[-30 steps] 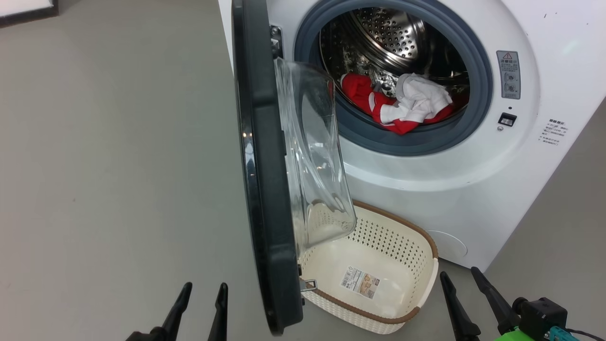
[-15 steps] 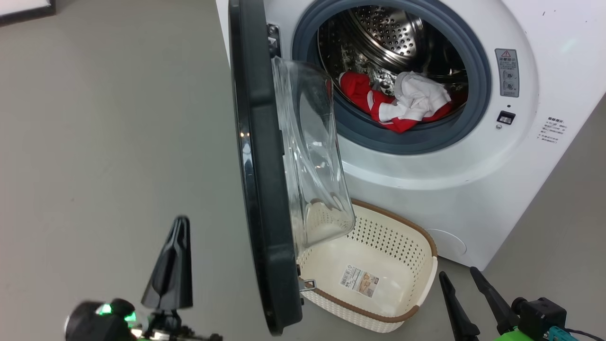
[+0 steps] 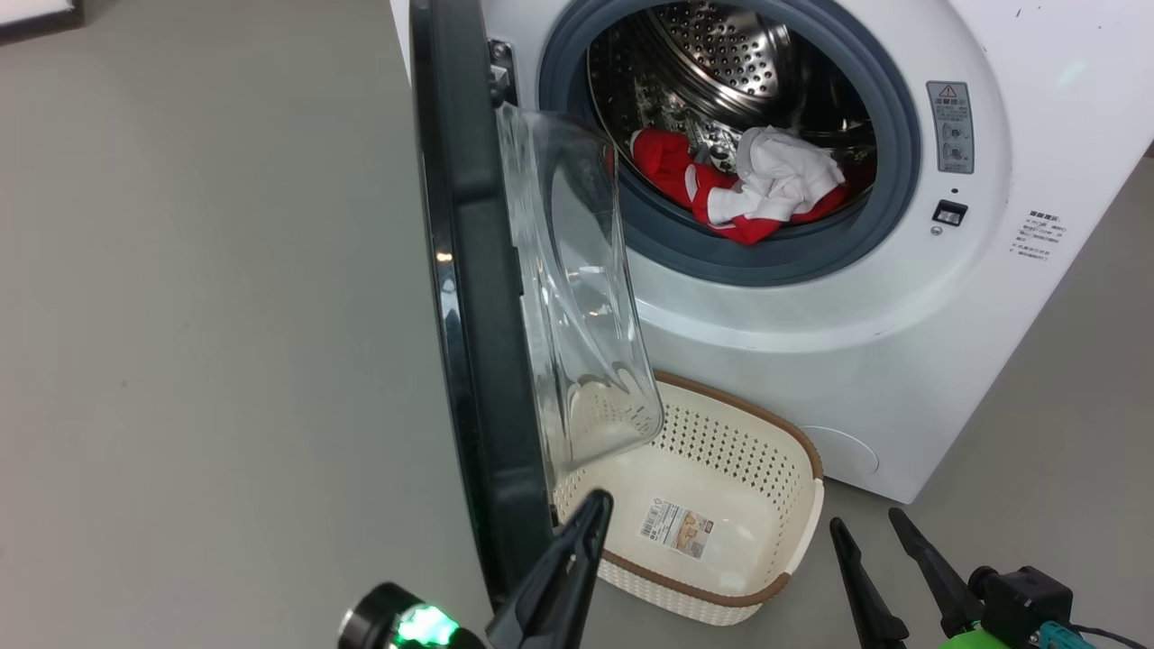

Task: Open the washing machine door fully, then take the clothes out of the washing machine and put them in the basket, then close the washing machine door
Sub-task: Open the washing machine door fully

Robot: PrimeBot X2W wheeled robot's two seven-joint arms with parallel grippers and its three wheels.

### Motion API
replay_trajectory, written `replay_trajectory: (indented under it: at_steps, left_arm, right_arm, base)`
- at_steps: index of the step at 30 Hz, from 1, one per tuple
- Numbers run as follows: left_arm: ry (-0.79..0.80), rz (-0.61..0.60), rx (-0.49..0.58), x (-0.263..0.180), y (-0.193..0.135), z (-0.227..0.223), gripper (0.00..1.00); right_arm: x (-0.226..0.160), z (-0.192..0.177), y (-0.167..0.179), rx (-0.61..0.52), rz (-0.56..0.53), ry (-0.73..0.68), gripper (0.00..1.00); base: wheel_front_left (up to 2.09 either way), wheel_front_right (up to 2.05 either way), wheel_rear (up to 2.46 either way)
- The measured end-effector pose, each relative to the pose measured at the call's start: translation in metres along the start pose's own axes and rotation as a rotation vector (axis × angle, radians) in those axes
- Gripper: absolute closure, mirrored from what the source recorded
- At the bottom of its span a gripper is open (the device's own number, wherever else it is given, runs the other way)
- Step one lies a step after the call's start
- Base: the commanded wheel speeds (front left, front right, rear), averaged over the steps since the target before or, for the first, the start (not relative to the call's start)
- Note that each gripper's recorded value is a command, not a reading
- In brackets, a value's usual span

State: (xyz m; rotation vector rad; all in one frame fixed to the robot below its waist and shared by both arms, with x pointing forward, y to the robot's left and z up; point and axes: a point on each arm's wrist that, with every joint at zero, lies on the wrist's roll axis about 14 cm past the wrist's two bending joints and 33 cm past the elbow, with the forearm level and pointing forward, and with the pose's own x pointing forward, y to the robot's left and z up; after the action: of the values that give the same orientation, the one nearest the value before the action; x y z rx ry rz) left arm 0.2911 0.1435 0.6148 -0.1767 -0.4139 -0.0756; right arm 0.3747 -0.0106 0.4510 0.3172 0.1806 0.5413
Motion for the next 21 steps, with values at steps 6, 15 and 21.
replay_trajectory:
  at_steps: [6, 15, 21]
  left_arm:
    - [0.158, 0.046, -0.057, -0.014, 0.01, -0.049, 1.0]
    - [0.201, 0.151, -0.099, -0.024, 0.037, -0.063, 1.0]
    - [0.196, 0.212, -0.089, -0.027, 0.055, -0.062, 1.0]
  right_arm:
    - [-0.001, -0.001, 0.001, 0.001, 0.004, 0.004, 0.0]
    - [-0.001, 0.0, 0.005, -0.003, 0.013, -0.001, 0.0]
    - [-0.001, 0.001, 0.007, -0.004, 0.019, -0.003, 0.0]
  base:
    - [0.0, 0.0, 0.0]
    - [0.0, 0.0, 0.0]
    - [0.0, 0.0, 0.0]
